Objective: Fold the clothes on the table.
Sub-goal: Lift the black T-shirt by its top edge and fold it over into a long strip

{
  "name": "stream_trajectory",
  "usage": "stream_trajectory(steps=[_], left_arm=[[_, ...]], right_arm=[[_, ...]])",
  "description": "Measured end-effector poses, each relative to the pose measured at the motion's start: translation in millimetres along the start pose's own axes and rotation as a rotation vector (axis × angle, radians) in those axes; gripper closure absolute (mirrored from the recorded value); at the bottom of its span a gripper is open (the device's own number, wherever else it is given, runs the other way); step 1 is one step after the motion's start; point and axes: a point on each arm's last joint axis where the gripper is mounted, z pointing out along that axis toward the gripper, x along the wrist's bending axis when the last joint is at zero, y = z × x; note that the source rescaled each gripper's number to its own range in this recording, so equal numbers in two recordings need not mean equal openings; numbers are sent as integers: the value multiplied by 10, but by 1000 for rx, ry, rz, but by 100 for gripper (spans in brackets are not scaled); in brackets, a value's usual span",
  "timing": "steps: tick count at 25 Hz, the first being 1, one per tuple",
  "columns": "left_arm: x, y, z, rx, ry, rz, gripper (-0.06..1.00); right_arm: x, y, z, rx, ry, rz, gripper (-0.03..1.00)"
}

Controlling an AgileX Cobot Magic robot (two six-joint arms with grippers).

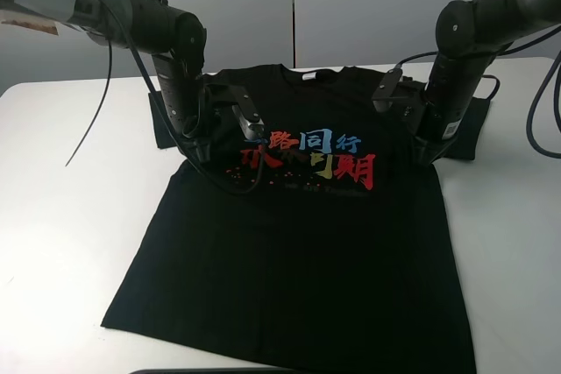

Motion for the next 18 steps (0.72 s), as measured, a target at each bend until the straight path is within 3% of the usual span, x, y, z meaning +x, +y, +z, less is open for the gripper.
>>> stream_trajectory(steps=[8, 15, 18], left_arm=[[44, 43, -75, -45, 40, -1, 94], [200, 171, -550, -189, 164, -49, 94], [272, 234, -782, -253, 208, -92, 94]], right_arm=[[12, -12, -191, -22, -26, 67, 97], [28, -68, -760, -109, -162, 85, 97], [10, -113, -992, -141, -262, 101, 97]])
